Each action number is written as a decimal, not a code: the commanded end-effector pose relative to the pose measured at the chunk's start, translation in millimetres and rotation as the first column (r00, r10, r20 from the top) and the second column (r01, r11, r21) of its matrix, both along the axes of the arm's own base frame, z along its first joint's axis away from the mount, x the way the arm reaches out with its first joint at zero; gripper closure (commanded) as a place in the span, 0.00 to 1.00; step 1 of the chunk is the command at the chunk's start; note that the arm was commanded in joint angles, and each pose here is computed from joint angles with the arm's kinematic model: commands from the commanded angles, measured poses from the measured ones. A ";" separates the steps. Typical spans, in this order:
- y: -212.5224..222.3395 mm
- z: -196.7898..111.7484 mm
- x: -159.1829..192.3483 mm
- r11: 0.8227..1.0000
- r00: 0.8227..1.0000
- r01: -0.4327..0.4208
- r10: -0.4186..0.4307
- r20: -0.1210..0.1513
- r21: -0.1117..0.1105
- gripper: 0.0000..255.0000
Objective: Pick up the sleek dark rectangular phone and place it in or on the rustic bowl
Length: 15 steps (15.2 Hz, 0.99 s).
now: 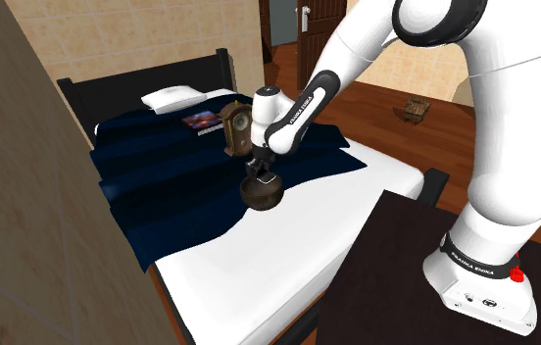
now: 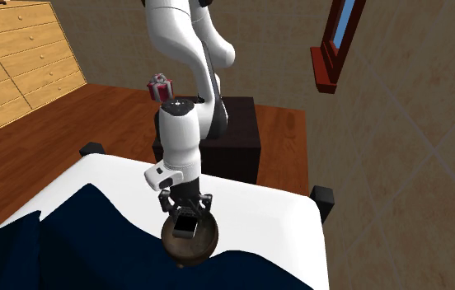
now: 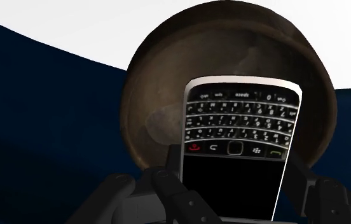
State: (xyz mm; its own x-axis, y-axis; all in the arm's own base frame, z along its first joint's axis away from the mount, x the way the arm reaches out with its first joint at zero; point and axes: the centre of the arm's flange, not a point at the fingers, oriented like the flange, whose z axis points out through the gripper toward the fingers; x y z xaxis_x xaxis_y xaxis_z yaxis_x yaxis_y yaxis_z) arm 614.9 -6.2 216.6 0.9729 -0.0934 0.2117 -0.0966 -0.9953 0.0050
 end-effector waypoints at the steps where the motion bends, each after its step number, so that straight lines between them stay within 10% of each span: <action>1: 0.3 -10.3 0.3 1.000 1.000 0.000 0.000 0.001 0.000 1.00; 13: 0.3 -33.3 0.3 1.000 1.000 0.000 0.000 0.001 0.000 1.00; 14: 0.3 -33.3 0.3 1.000 1.000 0.000 0.000 0.001 0.000 0.00; 15: 0.3 -33.3 0.3 1.000 1.000 0.000 0.000 0.001 0.000 0.00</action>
